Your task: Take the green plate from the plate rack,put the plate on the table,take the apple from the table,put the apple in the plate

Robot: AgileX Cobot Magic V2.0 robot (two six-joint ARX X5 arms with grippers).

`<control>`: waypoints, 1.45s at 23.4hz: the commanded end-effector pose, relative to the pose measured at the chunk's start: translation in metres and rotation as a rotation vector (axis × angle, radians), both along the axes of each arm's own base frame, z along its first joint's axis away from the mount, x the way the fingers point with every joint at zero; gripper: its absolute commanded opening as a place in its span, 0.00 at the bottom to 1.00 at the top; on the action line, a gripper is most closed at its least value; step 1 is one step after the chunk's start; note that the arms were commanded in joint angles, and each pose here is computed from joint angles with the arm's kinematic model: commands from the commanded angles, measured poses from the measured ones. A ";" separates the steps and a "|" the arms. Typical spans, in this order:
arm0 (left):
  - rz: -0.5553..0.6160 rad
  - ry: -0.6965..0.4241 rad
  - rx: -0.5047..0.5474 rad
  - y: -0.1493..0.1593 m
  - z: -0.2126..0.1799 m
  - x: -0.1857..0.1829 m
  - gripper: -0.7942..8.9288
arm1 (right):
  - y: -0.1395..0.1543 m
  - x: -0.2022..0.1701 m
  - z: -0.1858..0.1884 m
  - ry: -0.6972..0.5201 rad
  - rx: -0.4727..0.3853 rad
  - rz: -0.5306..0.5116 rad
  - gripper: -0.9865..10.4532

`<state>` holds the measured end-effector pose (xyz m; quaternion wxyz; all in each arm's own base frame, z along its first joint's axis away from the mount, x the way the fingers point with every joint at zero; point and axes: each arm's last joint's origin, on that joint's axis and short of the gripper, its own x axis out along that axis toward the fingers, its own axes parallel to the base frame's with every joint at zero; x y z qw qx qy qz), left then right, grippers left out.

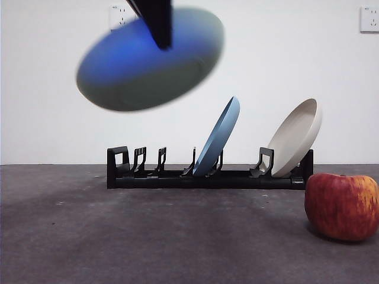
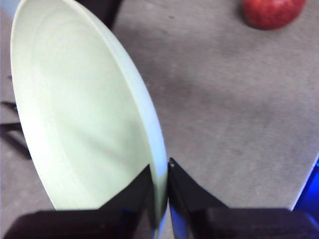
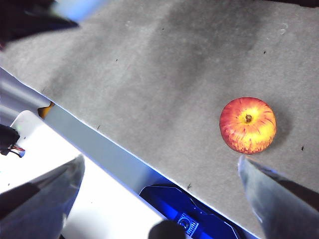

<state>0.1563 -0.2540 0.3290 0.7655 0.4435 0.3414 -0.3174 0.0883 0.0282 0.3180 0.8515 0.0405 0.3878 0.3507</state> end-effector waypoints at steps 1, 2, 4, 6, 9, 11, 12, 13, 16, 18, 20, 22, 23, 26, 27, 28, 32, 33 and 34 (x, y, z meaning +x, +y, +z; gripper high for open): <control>-0.025 -0.014 0.080 -0.020 -0.021 -0.002 0.08 | 0.000 -0.001 0.001 0.001 0.002 -0.003 0.66; -0.033 -0.007 0.101 -0.025 -0.028 -0.002 0.08 | 0.000 -0.001 0.001 0.001 0.002 -0.003 0.66; -0.043 0.012 0.134 -0.035 -0.042 0.000 0.08 | 0.000 -0.001 0.001 0.001 0.002 -0.003 0.66; -0.055 0.025 0.161 -0.045 -0.055 0.000 0.08 | 0.000 -0.001 0.001 0.001 0.002 -0.003 0.66; -0.064 0.047 0.192 -0.055 -0.072 0.003 0.08 | 0.000 -0.001 0.001 0.001 0.002 -0.003 0.66; -0.069 0.071 0.200 -0.060 -0.082 0.004 0.08 | 0.000 -0.001 0.001 0.001 0.002 -0.003 0.66; -0.071 0.079 0.197 -0.061 -0.087 0.004 0.08 | 0.000 -0.001 0.001 0.001 0.002 -0.003 0.66; -0.071 0.078 0.194 -0.061 -0.093 0.004 0.08 | 0.000 -0.001 0.001 0.001 0.002 -0.003 0.66; -0.074 0.082 0.207 -0.058 -0.114 0.001 0.08 | 0.000 -0.001 0.001 0.001 0.002 -0.003 0.66; -0.068 0.078 0.248 -0.051 -0.130 -0.002 0.08 | 0.000 0.000 0.001 -0.001 0.001 -0.003 0.66; -0.080 0.073 0.267 -0.046 -0.147 -0.007 0.08 | 0.000 0.000 0.001 -0.002 0.001 -0.002 0.66; -0.090 0.066 0.255 -0.043 -0.161 -0.012 0.08 | 0.000 0.000 0.001 -0.001 0.001 -0.002 0.66; -0.095 0.062 0.244 -0.043 -0.167 -0.015 0.08 | 0.000 0.000 0.001 -0.001 0.001 -0.002 0.66; -0.095 0.075 0.188 -0.040 -0.181 -0.020 0.07 | 0.000 0.000 0.001 0.000 0.001 -0.003 0.66; -0.098 0.101 0.173 -0.040 -0.182 -0.021 0.08 | 0.000 0.000 0.001 0.000 0.002 -0.003 0.66; -0.097 0.132 0.148 -0.041 -0.182 -0.021 0.09 | 0.000 0.000 0.001 0.000 0.001 -0.003 0.66; -0.092 0.178 0.100 -0.042 -0.183 -0.022 0.41 | 0.000 0.000 0.001 0.001 0.001 -0.003 0.66; -0.097 0.186 0.096 -0.043 -0.183 -0.022 0.41 | 0.000 0.000 0.001 0.002 0.001 -0.003 0.66; -0.096 0.185 0.095 -0.043 -0.182 -0.022 0.41 | 0.000 0.001 0.001 0.006 0.001 -0.003 0.66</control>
